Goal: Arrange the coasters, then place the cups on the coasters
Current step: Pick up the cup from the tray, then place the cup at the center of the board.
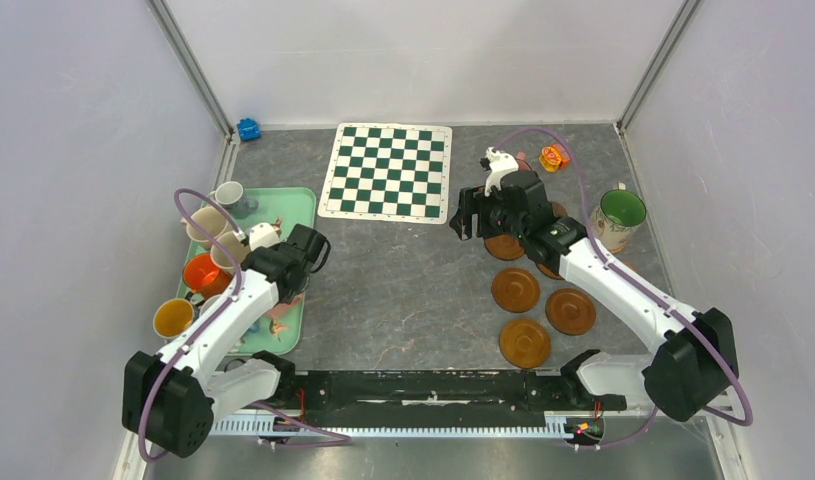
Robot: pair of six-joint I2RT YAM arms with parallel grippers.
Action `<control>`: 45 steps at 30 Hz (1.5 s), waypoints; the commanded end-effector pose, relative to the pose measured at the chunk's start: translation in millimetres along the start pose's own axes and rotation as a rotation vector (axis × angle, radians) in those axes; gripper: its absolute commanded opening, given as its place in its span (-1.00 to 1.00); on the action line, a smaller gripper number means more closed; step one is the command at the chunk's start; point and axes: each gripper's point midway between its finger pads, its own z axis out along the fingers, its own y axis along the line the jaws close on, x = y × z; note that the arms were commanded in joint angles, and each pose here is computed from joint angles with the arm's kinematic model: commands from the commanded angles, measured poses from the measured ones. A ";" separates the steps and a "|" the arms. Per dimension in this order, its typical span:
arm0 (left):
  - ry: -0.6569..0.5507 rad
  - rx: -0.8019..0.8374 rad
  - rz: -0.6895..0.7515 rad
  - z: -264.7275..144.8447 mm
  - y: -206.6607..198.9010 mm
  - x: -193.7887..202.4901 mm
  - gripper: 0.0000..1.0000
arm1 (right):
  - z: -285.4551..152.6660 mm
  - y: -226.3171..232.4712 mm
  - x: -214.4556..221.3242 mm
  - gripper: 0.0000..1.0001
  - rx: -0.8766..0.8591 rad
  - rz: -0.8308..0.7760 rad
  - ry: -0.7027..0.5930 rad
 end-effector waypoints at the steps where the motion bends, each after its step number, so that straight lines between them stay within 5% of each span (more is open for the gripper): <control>1: -0.010 0.028 -0.065 0.0 -7.0 -3.6 -0.25 | -11.8 3.6 -23.8 0.52 -0.004 -0.007 -0.077; 9: -0.056 0.054 -0.068 -22.3 0.9 -28.4 -0.96 | -14.0 3.4 -22.8 0.52 -0.003 -0.007 -0.075; 19: -0.021 0.311 0.005 -69.4 -18.1 -45.5 -0.96 | -26.3 2.8 -30.3 0.53 0.008 0.002 -0.107; 28: 0.039 0.887 0.202 -135.5 -79.6 -24.4 -0.96 | -53.6 -17.3 -43.4 0.54 0.129 0.046 -0.201; 35: 0.064 0.992 0.406 -150.8 -109.4 3.6 -0.95 | -79.8 -25.3 -64.5 0.55 0.183 0.071 -0.314; 45: -0.065 1.080 0.841 -189.5 -183.2 59.1 -0.86 | -100.5 -29.9 -73.0 0.57 0.207 0.072 -0.378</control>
